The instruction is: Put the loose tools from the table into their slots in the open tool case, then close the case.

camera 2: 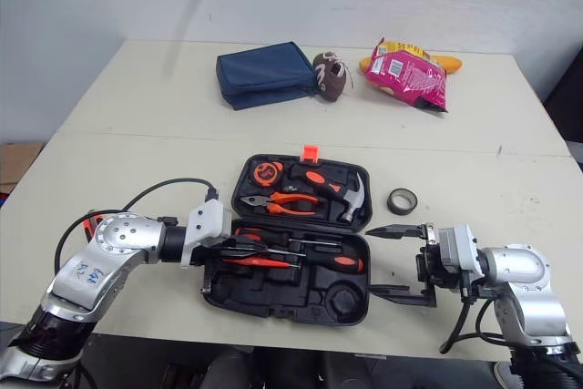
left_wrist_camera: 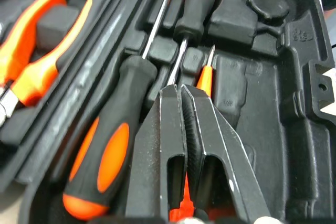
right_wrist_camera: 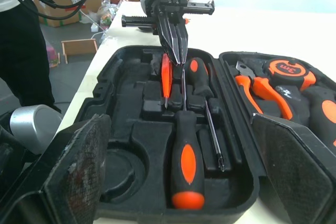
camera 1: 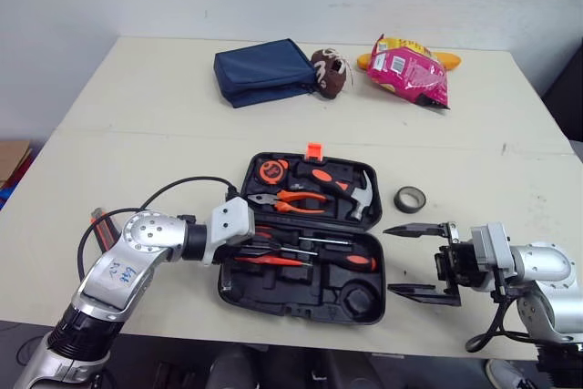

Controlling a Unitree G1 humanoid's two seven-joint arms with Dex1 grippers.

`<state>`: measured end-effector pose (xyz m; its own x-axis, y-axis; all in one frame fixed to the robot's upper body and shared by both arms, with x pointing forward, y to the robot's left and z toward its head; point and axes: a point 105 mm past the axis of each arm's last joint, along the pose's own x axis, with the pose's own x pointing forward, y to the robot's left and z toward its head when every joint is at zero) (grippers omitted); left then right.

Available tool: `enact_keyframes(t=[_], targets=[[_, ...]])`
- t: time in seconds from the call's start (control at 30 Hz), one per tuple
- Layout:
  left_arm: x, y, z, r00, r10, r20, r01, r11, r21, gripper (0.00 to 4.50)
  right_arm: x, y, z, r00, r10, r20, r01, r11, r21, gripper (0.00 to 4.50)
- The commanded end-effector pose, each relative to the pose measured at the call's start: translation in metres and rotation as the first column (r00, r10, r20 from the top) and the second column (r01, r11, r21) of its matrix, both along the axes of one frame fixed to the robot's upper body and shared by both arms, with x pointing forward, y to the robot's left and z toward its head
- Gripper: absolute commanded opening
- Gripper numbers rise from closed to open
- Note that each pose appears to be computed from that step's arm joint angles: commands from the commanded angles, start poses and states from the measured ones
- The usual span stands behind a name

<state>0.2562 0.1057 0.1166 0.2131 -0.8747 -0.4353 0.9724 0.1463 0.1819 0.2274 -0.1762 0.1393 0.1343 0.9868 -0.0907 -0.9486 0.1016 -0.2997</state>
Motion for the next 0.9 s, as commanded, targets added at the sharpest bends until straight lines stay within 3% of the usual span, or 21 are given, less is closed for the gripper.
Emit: enact_keyframes(t=[0.03, 0.33, 0.57, 0.7, 0.8, 0.9], targets=[[-0.002, 0.002, -0.012, 1.0, 0.001, -0.021, -0.001, 1.0, 0.011, 0.08, -0.001, 0.0, 0.013, 0.999, -0.011, 0.04, 0.01, 1.0, 0.009, 4.5], [-0.005, 0.005, -0.029, 0.999, -0.016, -0.049, 0.019, 0.998, 0.066, 0.08, 0.001, 0.0, 0.013, 0.999, -0.025, 0.039, 0.025, 1.0, 0.012, 4.5], [-0.005, 0.017, -0.05, 0.992, 0.043, -0.117, -0.022, 0.983, 0.18, 0.08, 0.002, 0.001, 0.012, 0.999, -0.032, 0.041, 0.031, 0.999, 0.015, 4.5], [-0.006, 0.021, -0.053, 0.984, 0.084, -0.157, -0.053, 0.981, 0.188, 0.08, 0.004, 0.001, 0.012, 0.998, -0.039, 0.047, 0.038, 0.999, 0.017, 4.5], [-0.003, 0.018, -0.048, 0.988, 0.087, -0.124, -0.067, 0.986, 0.154, 0.08, 0.004, -0.001, 0.012, 0.998, -0.043, 0.047, 0.042, 0.999, 0.017, 4.5], [0.002, 0.008, -0.018, 0.998, 0.058, -0.02, -0.058, 0.998, -0.009, 0.08, 0.007, -0.007, 0.011, 0.997, -0.059, 0.053, 0.059, 0.998, 0.013, 4.5]])
